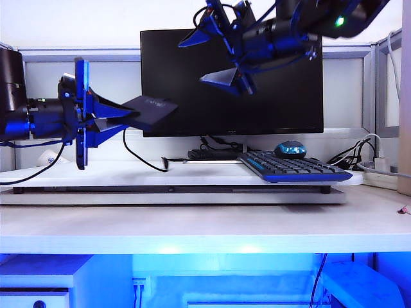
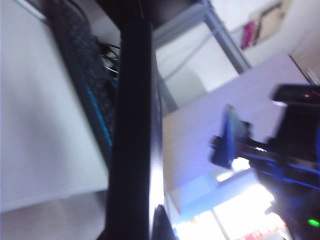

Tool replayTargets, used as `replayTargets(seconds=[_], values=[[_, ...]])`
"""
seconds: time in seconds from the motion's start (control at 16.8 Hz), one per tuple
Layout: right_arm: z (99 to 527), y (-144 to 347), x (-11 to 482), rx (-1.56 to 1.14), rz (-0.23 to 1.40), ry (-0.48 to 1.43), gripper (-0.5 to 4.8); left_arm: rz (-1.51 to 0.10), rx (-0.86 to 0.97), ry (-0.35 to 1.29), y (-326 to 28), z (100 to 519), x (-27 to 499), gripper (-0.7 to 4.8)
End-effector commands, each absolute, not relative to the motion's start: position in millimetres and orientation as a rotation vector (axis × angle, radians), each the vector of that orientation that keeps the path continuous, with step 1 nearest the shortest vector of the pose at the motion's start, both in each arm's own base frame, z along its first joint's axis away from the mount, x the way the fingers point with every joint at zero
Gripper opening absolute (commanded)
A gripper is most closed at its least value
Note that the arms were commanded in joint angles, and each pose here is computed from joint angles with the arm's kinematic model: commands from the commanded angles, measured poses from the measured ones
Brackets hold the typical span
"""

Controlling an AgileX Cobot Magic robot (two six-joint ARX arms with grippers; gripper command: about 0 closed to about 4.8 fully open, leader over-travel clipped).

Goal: Unplug the data cable of the portable hard drive.

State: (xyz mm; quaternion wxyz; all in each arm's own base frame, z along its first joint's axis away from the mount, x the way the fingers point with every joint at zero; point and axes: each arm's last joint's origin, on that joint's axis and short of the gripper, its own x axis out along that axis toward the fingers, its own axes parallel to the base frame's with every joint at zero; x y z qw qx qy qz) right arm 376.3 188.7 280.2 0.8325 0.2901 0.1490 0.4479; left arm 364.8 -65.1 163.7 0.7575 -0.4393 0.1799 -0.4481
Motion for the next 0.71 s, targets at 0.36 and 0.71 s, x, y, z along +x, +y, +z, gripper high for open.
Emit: replayTargets(seconds=[0.36,0.71], values=[[260.1,217.7,416.3,0.768,1.070,0.383,3.64,-1.157,-0.851,0.339,-67.0,182.1,362.5,-0.06],[274.4,236.2,427.4,0.759,1.117,0.381,3.21,-1.152,-0.852,0.333,-66.8,182.7,363.0,-0.06]])
